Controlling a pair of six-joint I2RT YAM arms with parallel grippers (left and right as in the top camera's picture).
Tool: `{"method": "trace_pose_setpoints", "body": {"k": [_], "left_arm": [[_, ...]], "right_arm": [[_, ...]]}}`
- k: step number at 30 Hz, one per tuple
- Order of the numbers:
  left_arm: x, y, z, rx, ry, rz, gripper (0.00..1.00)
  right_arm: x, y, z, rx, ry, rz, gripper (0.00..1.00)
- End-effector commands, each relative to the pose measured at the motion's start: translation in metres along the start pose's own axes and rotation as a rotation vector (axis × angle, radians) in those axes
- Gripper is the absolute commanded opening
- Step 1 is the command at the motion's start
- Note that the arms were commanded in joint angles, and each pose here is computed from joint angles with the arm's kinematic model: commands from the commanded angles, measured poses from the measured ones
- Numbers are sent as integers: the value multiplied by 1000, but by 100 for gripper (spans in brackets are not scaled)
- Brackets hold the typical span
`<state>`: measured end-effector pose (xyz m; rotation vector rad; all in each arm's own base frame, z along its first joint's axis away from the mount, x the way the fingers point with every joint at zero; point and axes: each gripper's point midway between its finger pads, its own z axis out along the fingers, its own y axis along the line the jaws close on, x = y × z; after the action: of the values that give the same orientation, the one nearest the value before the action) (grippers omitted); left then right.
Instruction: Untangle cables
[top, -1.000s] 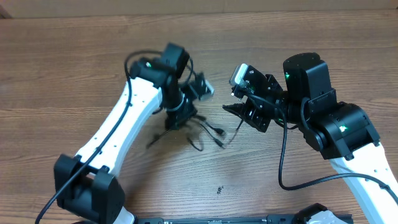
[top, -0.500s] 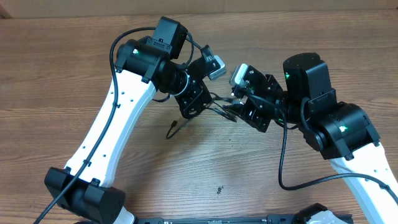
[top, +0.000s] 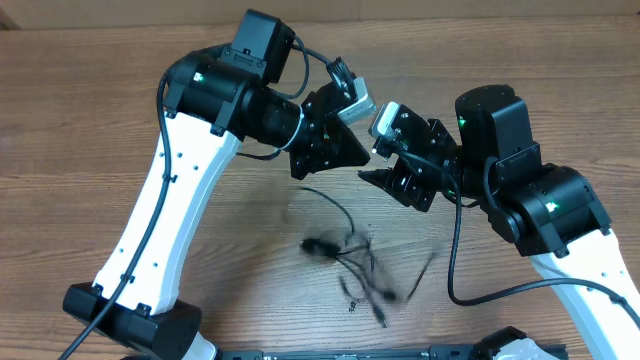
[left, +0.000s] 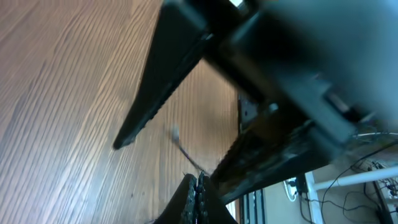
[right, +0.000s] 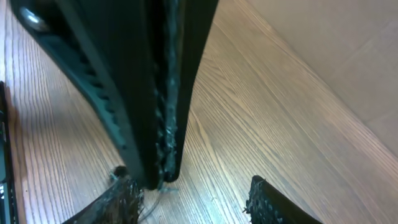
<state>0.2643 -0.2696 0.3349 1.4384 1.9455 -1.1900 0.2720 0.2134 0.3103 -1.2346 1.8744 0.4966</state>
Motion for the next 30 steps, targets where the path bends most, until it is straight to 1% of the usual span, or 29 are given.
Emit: {"method": "trace_pose_setpoints", "body": {"k": [1,5,6,9,11,12,16,18,19,21,23,25,26,27,28,29,30], "left_arm": [[-14,-14,-7,33,-55,64,4],[2,2,-7,-57,31,42,4],[15,11,-8,-111,99,17,4],[39,19,-10,-171,213,-32,8],[62,23,-12,-204,310,-80,7],[74,23,-12,-207,356,-109,6],[97,17,-7,-151,422,-148,5],[109,15,-1,-121,451,-174,9],[113,15,1,-113,459,-181,14],[124,18,6,-98,482,-189,16],[128,27,9,-120,489,-182,16],[128,41,12,-170,479,-180,23],[125,50,12,-212,468,-181,29],[122,61,11,-263,454,-186,32],[118,72,10,-315,439,-195,34],[113,84,8,-375,418,-210,39],[109,93,7,-419,399,-226,43]], "right_arm": [[0,-2,0,6,1,-3,55],[0,-1,0,5,2,-1,55],[2,-1,0,2,7,2,55],[5,1,0,-5,20,9,55],[5,1,0,-6,23,11,55],[5,1,0,-6,22,10,55],[9,4,-1,-14,38,20,55],[16,8,-1,-30,64,35,56],[19,10,-1,-36,76,42,58],[28,16,-3,-59,116,65,58],[38,22,-4,-85,154,89,59],[45,33,-4,-138,183,120,61],[47,41,-4,-181,191,139,70],[49,47,-3,-218,196,158,72],[50,52,-3,-249,201,174,72],[53,60,-3,-296,213,201,81],[55,64,-2,-323,226,220,85]]}}
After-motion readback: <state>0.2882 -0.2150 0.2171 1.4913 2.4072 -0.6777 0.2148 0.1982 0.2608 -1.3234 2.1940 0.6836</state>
